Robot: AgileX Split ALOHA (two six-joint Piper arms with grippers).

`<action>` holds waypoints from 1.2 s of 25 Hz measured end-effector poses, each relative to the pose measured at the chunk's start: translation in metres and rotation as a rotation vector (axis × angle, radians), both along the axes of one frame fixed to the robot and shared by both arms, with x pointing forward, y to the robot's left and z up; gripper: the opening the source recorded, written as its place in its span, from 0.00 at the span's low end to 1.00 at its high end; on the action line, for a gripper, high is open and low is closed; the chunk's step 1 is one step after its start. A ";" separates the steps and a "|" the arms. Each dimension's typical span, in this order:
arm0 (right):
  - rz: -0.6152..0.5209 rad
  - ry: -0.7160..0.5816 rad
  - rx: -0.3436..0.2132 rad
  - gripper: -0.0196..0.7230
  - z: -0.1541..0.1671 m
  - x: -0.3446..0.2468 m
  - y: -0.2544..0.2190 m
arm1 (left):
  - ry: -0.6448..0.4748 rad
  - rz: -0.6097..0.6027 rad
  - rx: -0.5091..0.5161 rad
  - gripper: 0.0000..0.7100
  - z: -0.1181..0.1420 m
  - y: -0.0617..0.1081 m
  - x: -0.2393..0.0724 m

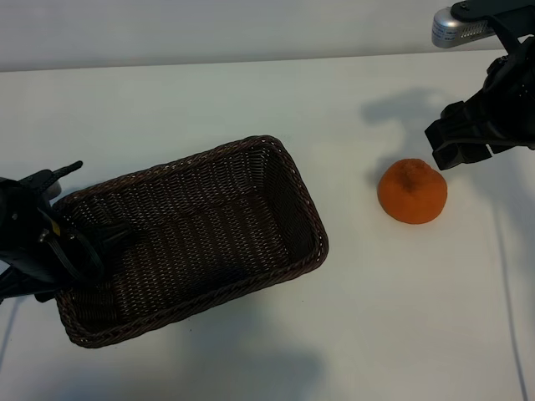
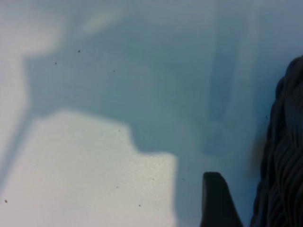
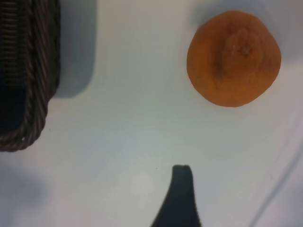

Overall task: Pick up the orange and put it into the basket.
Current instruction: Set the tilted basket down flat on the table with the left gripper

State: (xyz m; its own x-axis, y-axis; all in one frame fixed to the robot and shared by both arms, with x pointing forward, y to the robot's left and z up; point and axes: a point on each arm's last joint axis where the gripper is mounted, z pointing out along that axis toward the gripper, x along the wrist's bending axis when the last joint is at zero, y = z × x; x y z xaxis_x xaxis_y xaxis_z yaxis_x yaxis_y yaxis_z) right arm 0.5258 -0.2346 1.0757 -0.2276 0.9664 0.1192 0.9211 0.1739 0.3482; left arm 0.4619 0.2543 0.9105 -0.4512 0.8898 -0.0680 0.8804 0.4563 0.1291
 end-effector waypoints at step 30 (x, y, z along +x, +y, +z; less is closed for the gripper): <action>0.001 0.006 0.000 0.83 0.000 -0.001 0.000 | -0.311 -0.113 -0.315 0.46 0.072 0.023 -0.014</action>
